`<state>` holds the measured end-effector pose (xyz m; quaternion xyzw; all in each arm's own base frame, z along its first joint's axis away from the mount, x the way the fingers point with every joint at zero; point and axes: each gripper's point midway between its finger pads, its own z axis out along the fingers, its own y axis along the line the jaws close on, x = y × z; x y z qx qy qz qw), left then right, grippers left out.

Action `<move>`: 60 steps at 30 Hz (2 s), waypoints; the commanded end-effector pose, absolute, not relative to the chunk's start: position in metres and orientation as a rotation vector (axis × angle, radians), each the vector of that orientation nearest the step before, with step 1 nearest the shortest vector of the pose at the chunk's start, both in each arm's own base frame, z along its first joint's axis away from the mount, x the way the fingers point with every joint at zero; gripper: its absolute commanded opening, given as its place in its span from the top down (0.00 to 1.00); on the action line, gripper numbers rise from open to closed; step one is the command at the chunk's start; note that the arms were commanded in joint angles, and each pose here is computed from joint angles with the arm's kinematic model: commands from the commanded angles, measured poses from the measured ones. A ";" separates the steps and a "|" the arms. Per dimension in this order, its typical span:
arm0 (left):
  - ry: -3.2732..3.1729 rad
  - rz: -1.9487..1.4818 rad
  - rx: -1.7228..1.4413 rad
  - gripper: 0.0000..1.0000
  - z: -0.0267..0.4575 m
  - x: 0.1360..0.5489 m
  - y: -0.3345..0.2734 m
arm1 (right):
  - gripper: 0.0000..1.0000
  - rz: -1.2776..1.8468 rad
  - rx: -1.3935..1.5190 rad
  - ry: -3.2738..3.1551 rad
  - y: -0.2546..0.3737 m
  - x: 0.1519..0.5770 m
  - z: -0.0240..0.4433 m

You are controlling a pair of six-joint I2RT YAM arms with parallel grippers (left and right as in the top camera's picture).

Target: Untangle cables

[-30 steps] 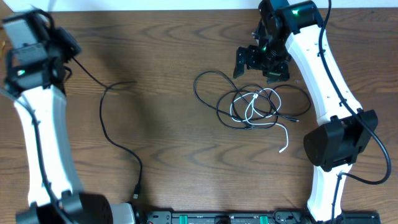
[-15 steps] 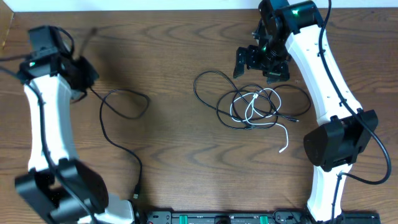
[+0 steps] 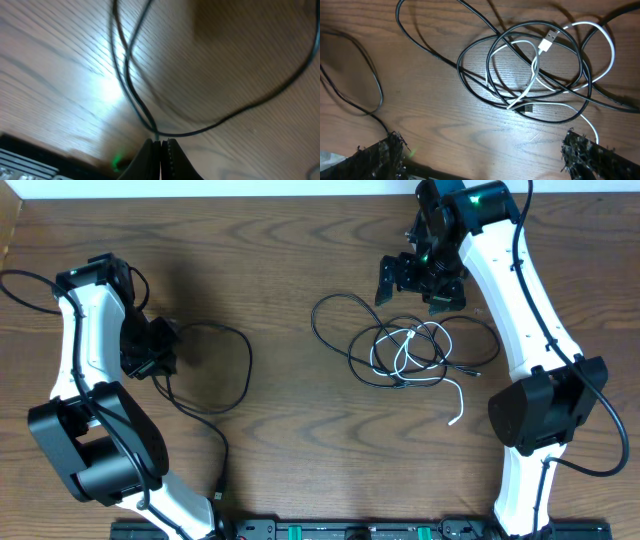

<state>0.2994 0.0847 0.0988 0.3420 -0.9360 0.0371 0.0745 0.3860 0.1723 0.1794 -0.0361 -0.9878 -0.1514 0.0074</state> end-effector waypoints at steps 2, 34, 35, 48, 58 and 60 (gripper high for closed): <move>-2.824 0.268 0.997 0.92 0.113 0.301 0.068 | 0.01 -0.496 -0.075 -3.124 0.174 0.383 0.194; -2.656 0.382 1.061 0.39 0.070 0.174 0.000 | 0.01 -0.496 -0.069 -3.123 0.176 0.383 0.194; -2.669 0.381 1.044 0.40 0.064 0.174 -0.002 | 0.01 -0.496 -0.069 -3.123 0.176 0.383 0.194; -2.807 0.035 1.208 0.45 0.012 0.185 0.018 | 0.01 -0.496 -0.069 -3.123 0.176 0.383 0.194; -2.817 0.011 1.268 0.55 -0.005 0.184 0.014 | 0.01 -0.496 -0.067 -3.123 0.176 0.382 0.194; -2.824 0.012 1.270 0.58 -0.007 0.184 0.014 | 0.01 -0.496 -0.067 -3.123 0.176 0.382 0.194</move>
